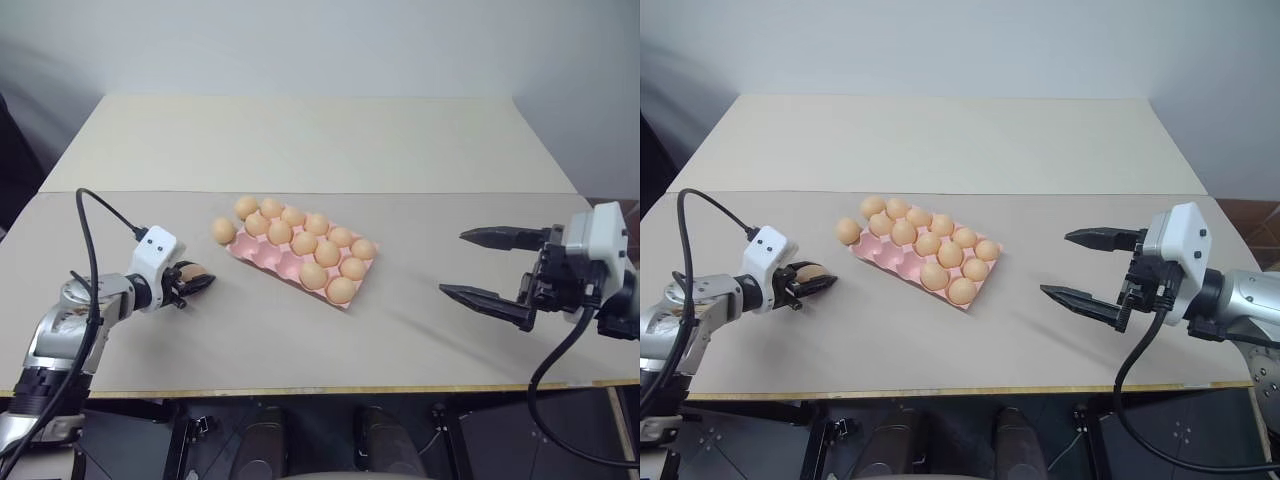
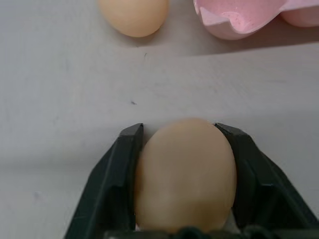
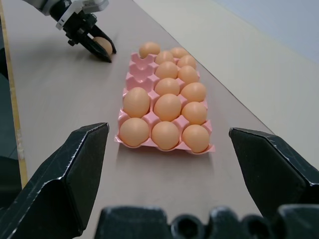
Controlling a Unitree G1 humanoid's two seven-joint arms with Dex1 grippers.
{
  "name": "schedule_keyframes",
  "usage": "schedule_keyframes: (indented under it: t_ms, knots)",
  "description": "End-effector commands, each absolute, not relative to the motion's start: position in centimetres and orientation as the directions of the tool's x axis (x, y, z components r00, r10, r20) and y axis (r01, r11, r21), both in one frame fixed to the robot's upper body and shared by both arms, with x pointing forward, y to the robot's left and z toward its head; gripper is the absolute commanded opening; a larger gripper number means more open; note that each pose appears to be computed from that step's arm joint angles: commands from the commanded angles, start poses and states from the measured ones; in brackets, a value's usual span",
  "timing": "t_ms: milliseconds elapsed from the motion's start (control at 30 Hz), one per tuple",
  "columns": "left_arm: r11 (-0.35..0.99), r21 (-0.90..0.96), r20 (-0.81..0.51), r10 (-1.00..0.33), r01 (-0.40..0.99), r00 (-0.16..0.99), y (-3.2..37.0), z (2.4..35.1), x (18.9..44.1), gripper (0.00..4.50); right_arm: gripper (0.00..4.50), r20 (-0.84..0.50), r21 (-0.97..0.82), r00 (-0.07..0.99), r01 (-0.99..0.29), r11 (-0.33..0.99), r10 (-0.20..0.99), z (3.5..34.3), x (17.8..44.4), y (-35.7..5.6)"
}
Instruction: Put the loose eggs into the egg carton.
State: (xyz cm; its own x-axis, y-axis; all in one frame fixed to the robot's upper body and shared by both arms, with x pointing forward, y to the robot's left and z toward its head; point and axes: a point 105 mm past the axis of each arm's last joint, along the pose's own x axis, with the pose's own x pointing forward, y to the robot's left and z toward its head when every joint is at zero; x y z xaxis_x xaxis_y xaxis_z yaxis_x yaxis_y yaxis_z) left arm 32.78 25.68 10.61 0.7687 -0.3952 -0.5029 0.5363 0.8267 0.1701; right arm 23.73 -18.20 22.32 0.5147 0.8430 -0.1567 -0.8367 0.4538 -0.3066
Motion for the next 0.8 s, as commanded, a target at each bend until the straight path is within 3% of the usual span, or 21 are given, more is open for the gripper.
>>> schedule_keyframes:
  t_ms: [33, 200, 300, 500, 700, 800]
  knots:
    - [0.811, 0.192, -0.478, -0.414, 0.552, 0.775, 25.6, 12.0, 32.6, 1.82, 4.5, -0.137, -0.35, 0.527, -0.818, 0.457, 0.838, 23.4, 23.2, -18.3]
    - [0.721, 0.176, -0.306, -0.607, 0.67, 0.734, 20.7, 17.6, 32.6, 1.82, 4.5, -0.134, -0.354, 0.536, -0.811, 0.466, 0.833, 23.4, 23.1, -18.6]
    - [0.671, 0.183, -0.256, -0.673, 0.719, 0.694, 17.7, 18.9, 33.4, 1.82, 4.5, -0.125, -0.357, 0.541, -0.807, 0.471, 0.831, 23.3, 23.0, -18.5]
    - [0.537, 0.143, -0.278, -0.785, 0.831, 0.554, 12.4, 17.4, 34.1, 1.82, 4.5, -0.111, -0.364, 0.561, -0.791, 0.492, 0.82, 23.3, 22.7, -18.5]
    - [0.469, 0.13, -0.307, -0.819, 0.874, 0.485, 10.1, 16.1, 34.6, 1.82, 4.5, -0.103, -0.366, 0.584, -0.775, 0.515, 0.805, 23.2, 22.2, -18.6]
    - [0.463, 0.136, -0.323, -0.815, 0.876, 0.481, 10.0, 15.6, 34.6, 2.71, 4.5, -0.105, -0.364, 0.597, -0.767, 0.528, 0.795, 23.1, 22.0, -18.9]
